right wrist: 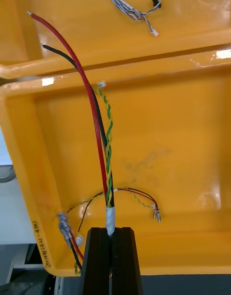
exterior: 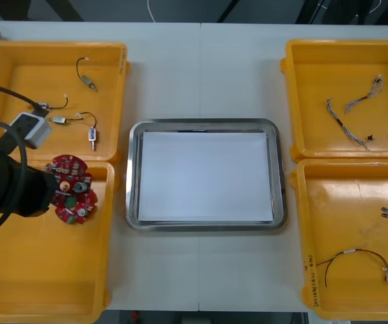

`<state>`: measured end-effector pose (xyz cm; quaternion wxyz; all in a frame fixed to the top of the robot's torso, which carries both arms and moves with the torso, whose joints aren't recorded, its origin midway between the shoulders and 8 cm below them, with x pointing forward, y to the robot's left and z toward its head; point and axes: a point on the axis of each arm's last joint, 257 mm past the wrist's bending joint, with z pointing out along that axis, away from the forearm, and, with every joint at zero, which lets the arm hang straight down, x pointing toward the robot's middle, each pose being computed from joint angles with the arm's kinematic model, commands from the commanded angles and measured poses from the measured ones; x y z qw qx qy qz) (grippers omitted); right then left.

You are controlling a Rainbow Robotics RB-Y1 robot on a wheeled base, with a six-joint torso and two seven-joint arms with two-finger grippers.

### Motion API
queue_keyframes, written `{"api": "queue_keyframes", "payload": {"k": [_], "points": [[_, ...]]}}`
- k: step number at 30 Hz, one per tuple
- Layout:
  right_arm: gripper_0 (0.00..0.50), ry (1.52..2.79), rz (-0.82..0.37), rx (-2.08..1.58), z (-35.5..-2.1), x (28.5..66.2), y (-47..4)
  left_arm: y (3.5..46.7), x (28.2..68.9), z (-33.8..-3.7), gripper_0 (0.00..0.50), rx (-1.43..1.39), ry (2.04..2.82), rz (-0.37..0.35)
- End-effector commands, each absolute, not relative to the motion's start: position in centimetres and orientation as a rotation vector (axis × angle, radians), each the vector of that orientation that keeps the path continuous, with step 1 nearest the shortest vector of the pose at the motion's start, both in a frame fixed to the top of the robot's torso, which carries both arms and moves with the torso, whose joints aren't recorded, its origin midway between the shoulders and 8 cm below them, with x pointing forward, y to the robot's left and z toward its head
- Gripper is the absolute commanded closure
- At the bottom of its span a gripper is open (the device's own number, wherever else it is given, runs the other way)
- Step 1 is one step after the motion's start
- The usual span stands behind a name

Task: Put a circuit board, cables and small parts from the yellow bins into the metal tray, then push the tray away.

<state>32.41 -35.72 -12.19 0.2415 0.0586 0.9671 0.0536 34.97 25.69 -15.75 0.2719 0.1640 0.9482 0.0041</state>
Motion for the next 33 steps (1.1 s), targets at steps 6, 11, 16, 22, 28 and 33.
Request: {"api": "queue_keyframes", "payload": {"k": [6,11,16,22,28,33], "points": [[0.5,2.613,-0.047,-0.245,-9.6,31.3,-36.4,20.2,36.1,-14.8,0.5,0.401,2.562,-0.059],[0.5,2.593,-0.091,-0.389,-9.3,31.2,-35.9,17.6,36.7,-15.0,0.5,0.392,2.58,-0.102],[0.5,2.556,-0.099,-0.54,-8.8,31.5,-35.0,15.7,37.4,-15.6,0.5,0.402,2.595,-0.106],[0.5,2.515,-0.126,-0.695,-8.5,31.9,-34.1,14.5,38.1,-17.9,0.5,0.404,2.647,-0.048],[0.5,2.489,-0.187,-0.782,-8.8,32.7,-33.7,13.3,39.0,-20.1,0.5,0.38,2.712,-0.006],[0.5,2.45,-0.247,-0.844,-8.8,32.9,-32.7,11.9,40.2,-21.3,0.5,0.333,2.733,0.017]]}}
